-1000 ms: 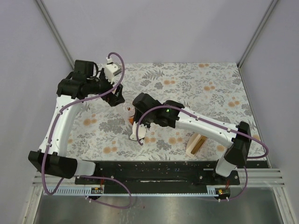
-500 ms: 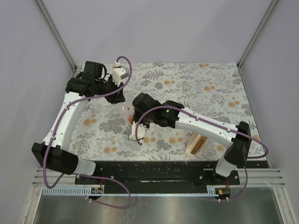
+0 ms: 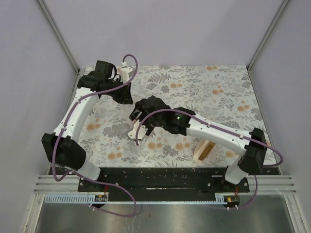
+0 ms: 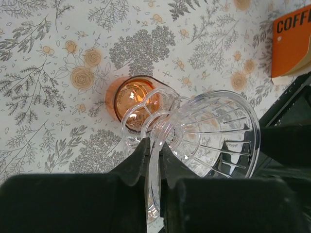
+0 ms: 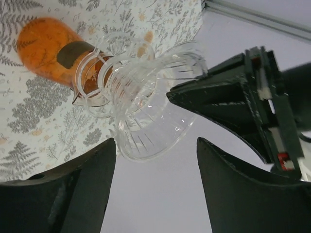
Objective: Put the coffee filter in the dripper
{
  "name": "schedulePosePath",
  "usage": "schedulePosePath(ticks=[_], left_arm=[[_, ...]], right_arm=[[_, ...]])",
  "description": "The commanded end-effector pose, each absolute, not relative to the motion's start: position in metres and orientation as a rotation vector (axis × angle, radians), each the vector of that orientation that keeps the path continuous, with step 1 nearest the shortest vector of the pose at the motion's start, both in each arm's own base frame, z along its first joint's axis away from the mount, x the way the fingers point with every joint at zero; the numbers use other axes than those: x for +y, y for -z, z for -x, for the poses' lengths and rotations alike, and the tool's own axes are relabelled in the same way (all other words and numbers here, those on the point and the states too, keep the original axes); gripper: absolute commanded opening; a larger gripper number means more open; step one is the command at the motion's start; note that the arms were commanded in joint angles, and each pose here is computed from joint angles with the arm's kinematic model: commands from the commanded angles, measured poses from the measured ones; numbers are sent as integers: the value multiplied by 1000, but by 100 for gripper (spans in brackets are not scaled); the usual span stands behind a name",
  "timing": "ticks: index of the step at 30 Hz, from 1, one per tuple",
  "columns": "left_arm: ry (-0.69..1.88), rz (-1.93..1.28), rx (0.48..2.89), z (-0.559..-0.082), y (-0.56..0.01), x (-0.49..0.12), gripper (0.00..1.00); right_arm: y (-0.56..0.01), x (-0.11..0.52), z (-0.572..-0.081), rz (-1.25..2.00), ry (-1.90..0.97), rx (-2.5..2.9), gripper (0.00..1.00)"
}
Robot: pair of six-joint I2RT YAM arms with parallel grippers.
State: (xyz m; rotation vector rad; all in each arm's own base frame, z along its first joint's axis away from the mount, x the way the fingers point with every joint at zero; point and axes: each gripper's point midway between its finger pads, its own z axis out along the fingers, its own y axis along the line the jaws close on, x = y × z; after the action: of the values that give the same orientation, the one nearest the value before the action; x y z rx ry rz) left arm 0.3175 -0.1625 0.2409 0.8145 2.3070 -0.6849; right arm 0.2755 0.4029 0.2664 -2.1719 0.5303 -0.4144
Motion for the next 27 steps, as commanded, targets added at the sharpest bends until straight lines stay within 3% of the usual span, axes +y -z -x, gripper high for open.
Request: schedulePosePath(ticks=[1, 5, 11, 27], left_arm=[[704, -638, 2258, -352, -266, -168, 0], [770, -574, 2280, -365, -263, -175, 0], [803, -542, 2339, -371, -246, -177, 0], [765, -576, 2403, -363, -212, -168, 0]], right_arm=[[-337, 391, -267, 1766, 146, 765, 77], [-361, 374, -254, 1540, -157, 997, 87], [-357, 345, -254, 1310, -365, 1289, 93], [-351, 300, -284, 964, -404, 1541, 95]])
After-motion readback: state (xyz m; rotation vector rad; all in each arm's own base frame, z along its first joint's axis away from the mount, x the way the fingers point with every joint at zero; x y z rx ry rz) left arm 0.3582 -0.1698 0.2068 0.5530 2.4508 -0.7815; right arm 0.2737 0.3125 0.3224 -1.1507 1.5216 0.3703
